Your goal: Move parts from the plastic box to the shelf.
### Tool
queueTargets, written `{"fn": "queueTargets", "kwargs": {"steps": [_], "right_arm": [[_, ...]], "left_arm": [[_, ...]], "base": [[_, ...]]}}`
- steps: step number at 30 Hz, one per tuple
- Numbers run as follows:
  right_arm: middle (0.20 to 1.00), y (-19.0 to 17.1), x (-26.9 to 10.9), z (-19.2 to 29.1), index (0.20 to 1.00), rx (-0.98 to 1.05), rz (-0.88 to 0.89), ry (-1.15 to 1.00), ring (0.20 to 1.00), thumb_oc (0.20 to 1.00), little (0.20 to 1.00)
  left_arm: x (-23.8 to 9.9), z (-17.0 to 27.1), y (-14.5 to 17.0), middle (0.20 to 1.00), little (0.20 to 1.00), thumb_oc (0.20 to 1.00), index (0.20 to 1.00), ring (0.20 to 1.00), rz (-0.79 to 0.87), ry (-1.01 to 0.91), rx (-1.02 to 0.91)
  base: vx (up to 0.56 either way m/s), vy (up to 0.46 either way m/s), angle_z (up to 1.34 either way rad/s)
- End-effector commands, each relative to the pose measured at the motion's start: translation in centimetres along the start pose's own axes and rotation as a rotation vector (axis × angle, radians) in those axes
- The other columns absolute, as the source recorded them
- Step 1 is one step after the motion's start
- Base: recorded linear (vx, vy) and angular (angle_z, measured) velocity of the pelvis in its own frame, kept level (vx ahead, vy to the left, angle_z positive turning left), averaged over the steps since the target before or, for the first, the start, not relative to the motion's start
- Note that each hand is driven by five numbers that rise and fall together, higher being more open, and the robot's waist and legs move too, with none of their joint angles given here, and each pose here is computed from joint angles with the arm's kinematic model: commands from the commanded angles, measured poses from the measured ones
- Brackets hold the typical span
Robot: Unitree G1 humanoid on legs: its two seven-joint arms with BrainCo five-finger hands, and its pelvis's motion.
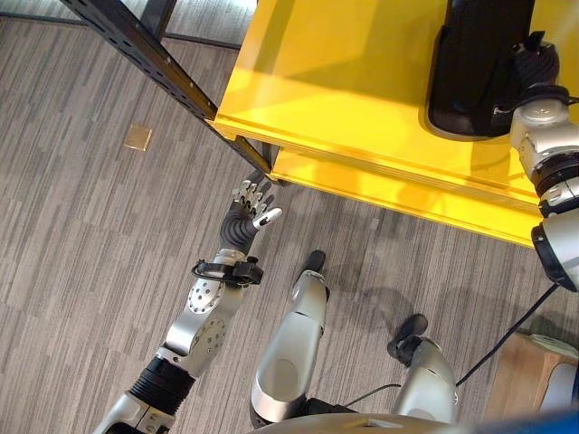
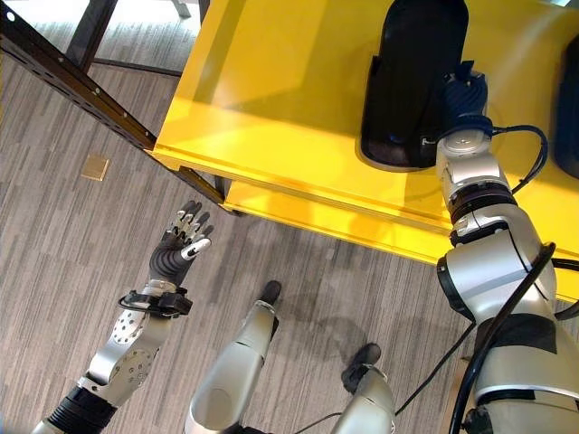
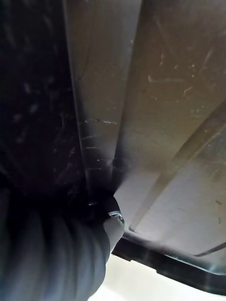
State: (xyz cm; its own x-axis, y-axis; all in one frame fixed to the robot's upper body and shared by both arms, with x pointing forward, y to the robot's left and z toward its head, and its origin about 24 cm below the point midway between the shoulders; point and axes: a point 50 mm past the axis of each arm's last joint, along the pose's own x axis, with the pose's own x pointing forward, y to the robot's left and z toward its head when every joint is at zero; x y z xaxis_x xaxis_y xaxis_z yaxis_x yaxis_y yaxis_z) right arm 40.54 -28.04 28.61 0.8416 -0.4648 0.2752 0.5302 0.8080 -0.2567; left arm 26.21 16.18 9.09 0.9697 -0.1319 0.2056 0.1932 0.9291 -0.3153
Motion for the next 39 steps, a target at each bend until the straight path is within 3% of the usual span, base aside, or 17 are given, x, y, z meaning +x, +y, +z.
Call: {"fn": "queueTargets", "kwargs": {"steps": [1, 12, 21, 39], "right_arm": [[0.200, -3.1, 0.7, 7.7, 0.200, -0.009, -0.074, -0.240, 0.200, 0.200, 0.200], [0.200, -6.8, 1.0, 8.7, 0.200, -0.035, -0.176, -0.245, 0.200, 0.200, 0.200], [0.200, -7.8, 0.9, 9.5, 0.200, -0.033, -0.202, -0.268, 0.200, 0.200, 0.200], [0.200, -9.1, 0.8, 10.6, 0.200, 0.194, -0.244, -0.281, 0.200, 0.200, 0.200]], "left_arm": [[0.3, 2.8, -0.2, 1.000, 1.000, 1.000, 1.000, 1.000, -0.025, -0.142, 0.014], [0.3, 3.3, -0.1, 1.000, 1.000, 1.000, 1.000, 1.000, -0.028, -0.163, 0.018], [0.3, 3.6, -0.2, 1.000, 1.000, 1.000, 1.000, 1.000, -0.043, -0.171, 0.028], [0.5, 3.8, -0.2, 1.000, 1.000, 1.000, 1.000, 1.000, -0.044, -0.179, 0.016]], "base": [[0.00, 0.000, 0.00], [0.00, -0.007, 0.01], [0.00, -0.018, 0.04], [0.00, -0.001, 0.01]]}}
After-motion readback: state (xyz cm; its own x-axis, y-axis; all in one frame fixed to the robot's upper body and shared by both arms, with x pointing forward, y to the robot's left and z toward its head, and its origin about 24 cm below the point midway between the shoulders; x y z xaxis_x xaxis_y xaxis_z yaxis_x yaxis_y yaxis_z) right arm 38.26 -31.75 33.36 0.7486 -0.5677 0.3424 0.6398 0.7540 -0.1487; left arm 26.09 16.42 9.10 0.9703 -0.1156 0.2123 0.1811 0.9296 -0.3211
